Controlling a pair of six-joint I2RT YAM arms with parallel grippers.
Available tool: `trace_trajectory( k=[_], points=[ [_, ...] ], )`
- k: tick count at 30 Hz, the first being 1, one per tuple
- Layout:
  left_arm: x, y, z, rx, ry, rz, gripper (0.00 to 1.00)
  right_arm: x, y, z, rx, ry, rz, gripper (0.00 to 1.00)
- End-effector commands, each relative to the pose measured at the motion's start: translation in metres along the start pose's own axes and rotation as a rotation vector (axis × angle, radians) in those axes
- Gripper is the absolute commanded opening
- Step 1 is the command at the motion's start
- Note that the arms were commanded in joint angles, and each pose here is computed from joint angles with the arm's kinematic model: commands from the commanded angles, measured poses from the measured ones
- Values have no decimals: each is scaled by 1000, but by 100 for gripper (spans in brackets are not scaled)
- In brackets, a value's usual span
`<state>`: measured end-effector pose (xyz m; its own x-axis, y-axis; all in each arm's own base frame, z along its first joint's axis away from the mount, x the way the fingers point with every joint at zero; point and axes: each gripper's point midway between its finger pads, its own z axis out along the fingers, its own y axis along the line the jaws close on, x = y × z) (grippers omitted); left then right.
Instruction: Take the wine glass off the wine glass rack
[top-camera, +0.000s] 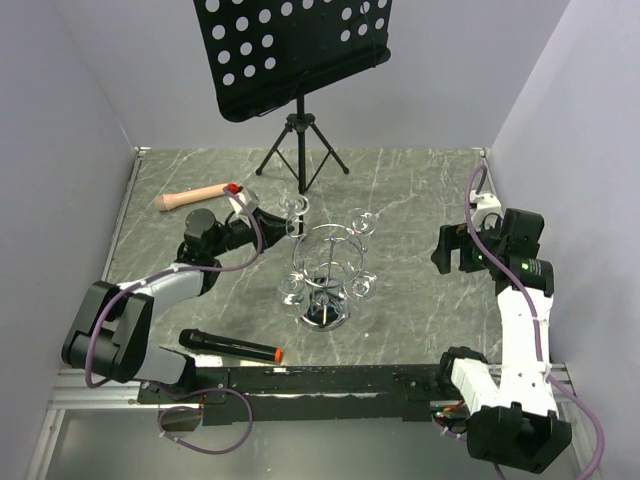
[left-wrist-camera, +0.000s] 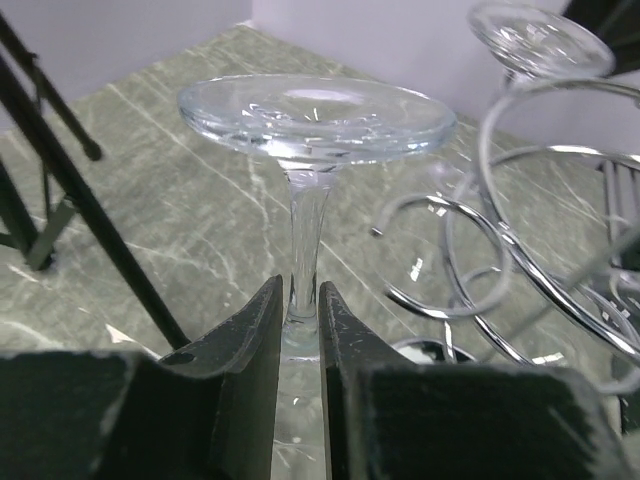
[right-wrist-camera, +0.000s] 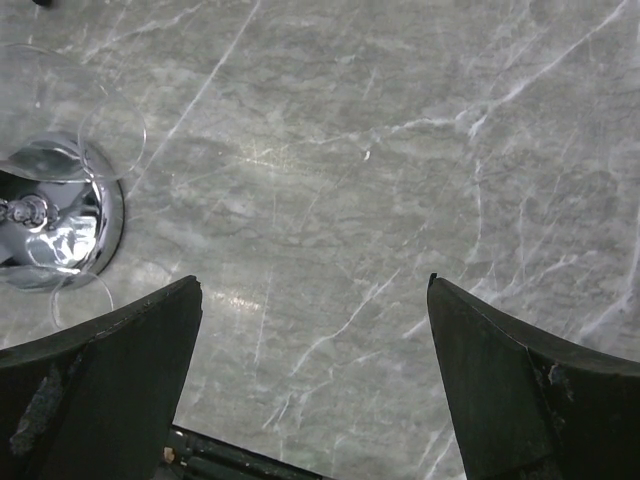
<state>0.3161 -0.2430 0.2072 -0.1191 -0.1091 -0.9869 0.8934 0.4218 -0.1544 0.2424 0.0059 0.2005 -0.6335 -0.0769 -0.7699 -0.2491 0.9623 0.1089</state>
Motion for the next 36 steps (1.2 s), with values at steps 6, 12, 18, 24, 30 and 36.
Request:
trace_trajectory(
  k=[6,12,18,24,30,36],
  points=[
    [-40,33,2,-125,-60,33,1,-27,3,-5,-2,-142,-12,100],
    [-46,46,-13,-216,-26,1,1,-45,6,-8,-27,-183,-27,100],
    [-58,57,-34,-334,33,-61,1,-102,-8,-17,20,-276,-54,99],
    [-67,56,-54,-415,67,-139,1,-182,-3,-43,36,-438,-127,98],
    [-85,55,-69,-474,67,-268,1,-236,52,-54,-31,-538,-369,97],
    [-110,73,-90,-603,56,-453,1,-267,117,-67,-123,-643,-618,97]
  ],
)
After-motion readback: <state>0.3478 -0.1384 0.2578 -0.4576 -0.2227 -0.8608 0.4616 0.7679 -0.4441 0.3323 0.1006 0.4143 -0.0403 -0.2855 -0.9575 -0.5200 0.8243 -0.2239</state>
